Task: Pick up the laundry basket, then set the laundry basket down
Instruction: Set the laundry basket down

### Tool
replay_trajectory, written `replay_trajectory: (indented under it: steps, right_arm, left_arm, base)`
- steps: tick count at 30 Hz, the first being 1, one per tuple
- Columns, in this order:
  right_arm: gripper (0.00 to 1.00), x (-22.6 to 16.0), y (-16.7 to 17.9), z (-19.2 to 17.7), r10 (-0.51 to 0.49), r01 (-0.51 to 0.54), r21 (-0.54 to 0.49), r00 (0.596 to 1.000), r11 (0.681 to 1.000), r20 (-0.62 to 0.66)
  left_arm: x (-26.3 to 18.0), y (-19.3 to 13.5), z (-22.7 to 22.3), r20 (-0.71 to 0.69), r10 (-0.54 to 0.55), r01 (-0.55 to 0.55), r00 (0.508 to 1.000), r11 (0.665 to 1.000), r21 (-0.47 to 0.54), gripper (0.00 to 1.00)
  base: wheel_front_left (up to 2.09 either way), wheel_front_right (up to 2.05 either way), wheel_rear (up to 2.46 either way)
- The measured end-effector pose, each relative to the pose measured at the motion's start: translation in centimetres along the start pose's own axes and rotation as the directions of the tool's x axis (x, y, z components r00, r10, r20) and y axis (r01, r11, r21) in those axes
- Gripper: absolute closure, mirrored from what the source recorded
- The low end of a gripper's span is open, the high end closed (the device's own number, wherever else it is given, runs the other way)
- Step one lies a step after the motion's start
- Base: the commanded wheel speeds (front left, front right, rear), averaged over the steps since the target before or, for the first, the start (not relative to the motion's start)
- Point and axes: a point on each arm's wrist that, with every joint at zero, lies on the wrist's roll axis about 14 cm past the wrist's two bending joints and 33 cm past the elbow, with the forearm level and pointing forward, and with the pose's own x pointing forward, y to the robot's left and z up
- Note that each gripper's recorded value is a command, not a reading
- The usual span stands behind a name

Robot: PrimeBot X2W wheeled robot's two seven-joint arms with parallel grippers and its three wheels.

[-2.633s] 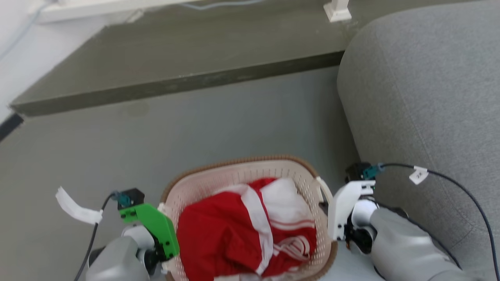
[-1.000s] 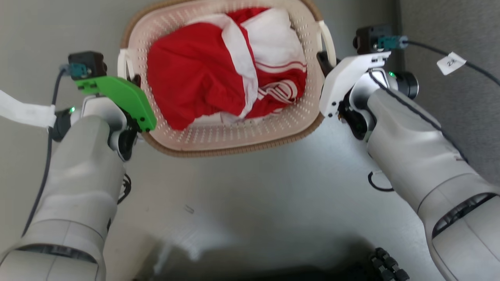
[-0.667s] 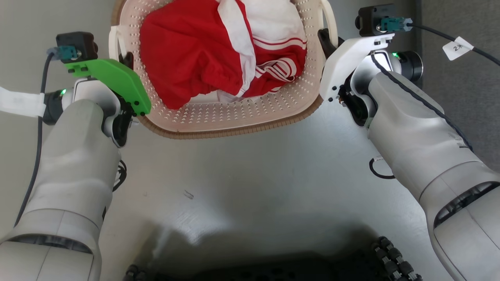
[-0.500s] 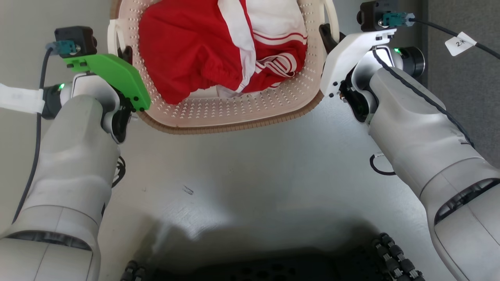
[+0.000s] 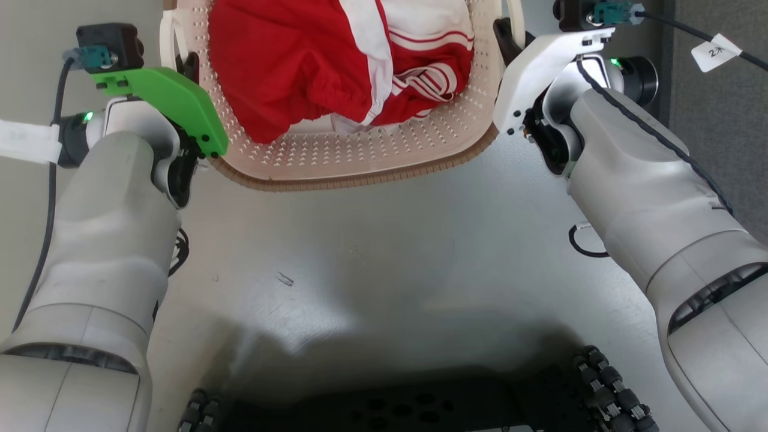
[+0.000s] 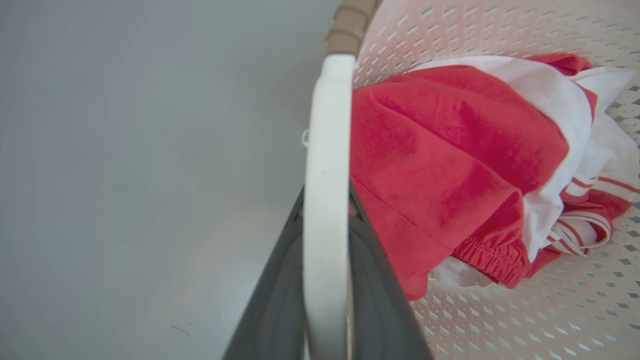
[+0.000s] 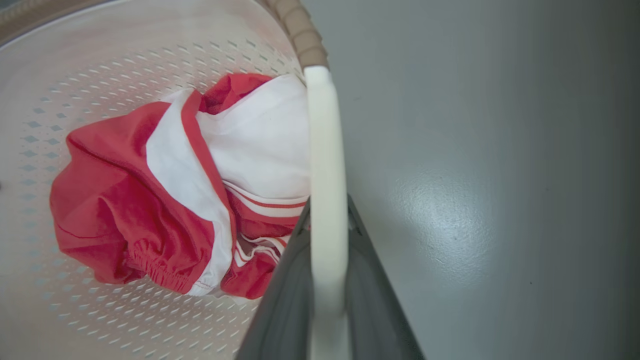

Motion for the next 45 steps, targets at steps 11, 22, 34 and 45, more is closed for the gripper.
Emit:
replay_trajectory:
  steps: [11, 22, 34, 45]
  right_arm:
    - [1.00, 0.8, -0.4, -0.7, -0.007, 0.007, 0.003, 1.000, 1.000, -0.007]
    - [1.00, 1.4, -0.5, -0.4, -0.004, 0.004, 0.001, 1.000, 1.000, -0.001]
    - [0.00, 1.2, -1.3, -0.3, -0.001, 0.001, -0.017, 1.000, 1.000, -0.003]
    - [0.00, 0.6, -0.4, 1.2, 0.039, -0.038, -0.028, 0.999, 0.999, 0.031]
  left_arm:
    - [0.8, 0.2, -0.7, -0.008, -0.002, 0.002, 1.000, 1.000, -0.004, 1.00]
    - [1.1, 0.4, -0.7, -0.007, -0.003, 0.003, 1.000, 1.000, -0.004, 1.00]
    - [0.6, 1.5, -0.2, 0.009, 0.025, -0.025, 1.000, 1.000, 0.001, 0.00]
    - [-0.4, 1.7, 1.6, 0.062, 0.034, -0.034, 0.998, 0.999, 0.008, 0.00]
  base:
    - [0.00, 0.00, 0.00]
    - [0.00, 0.00, 0.00]
    - [0.00, 0.00, 0.00]
    - [0.00, 0.00, 0.00]
